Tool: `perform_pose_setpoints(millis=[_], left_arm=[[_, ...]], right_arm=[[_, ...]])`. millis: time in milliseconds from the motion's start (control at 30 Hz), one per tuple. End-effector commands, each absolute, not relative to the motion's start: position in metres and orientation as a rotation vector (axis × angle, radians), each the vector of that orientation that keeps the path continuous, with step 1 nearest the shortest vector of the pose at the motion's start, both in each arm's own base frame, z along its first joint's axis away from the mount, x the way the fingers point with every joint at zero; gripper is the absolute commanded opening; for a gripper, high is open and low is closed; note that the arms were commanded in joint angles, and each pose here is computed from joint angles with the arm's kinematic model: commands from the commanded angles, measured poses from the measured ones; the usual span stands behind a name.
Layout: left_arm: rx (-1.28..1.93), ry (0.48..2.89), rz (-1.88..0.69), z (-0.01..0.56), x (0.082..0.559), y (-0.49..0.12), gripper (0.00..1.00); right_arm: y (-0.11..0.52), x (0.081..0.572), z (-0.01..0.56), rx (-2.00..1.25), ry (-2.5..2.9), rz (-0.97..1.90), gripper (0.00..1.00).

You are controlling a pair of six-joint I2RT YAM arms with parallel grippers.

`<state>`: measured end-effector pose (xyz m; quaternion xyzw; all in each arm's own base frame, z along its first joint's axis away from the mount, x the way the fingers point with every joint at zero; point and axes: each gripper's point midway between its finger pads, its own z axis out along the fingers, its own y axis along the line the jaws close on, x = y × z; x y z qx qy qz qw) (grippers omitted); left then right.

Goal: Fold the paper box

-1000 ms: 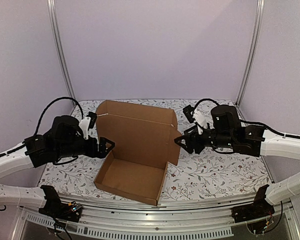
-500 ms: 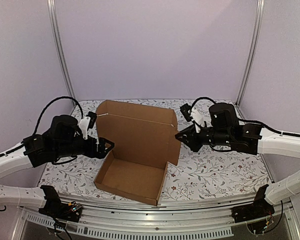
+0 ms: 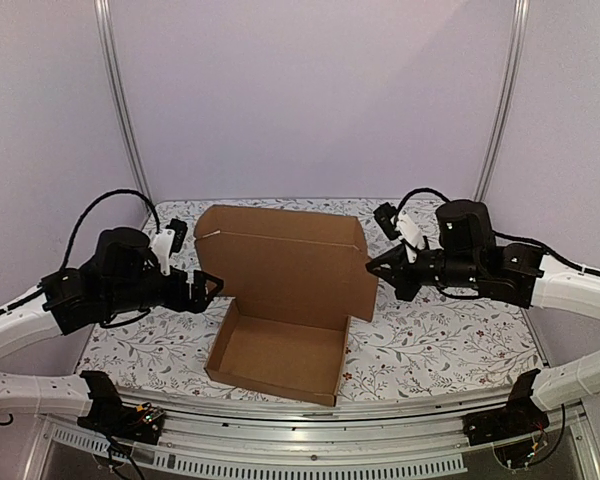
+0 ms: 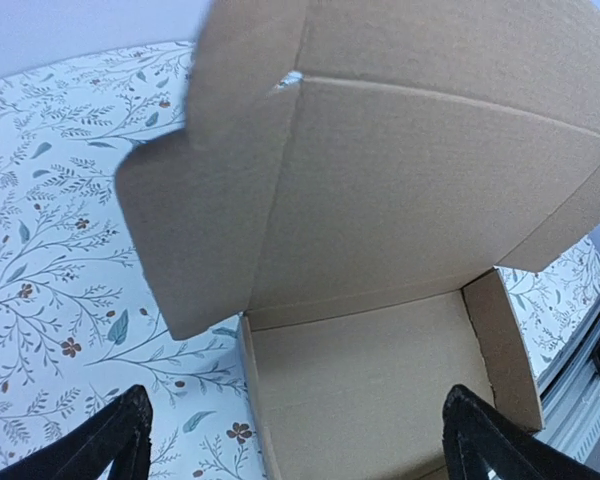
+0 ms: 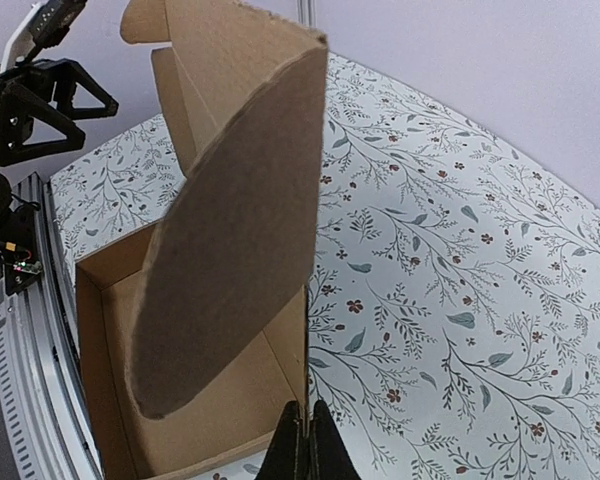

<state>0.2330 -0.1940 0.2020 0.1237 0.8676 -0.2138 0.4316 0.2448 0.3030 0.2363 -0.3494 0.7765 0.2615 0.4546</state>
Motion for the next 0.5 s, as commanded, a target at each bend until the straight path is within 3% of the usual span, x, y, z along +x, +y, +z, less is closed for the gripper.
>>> perform_pose_setpoints(millis=[0, 233, 467], left_arm=[[0.257, 2.084, -0.498, 0.219, 0.249, -0.186, 0.99], [0.26, 2.004, -0.51, 0.214, 0.274, -0.192, 0.99], [0.315, 1.916, -0.646, 0.214, 0.294, -0.208, 0.9]], right_arm=[[0.278, 0.254, 0.252, -0.901, 1.872, 0.568, 0.0], [0.264, 0.261, 0.251, -0.95, 1.882, 0.671, 0.0], [0.262, 0.266, 0.243, -0.966, 1.918, 0.729, 0.0]])
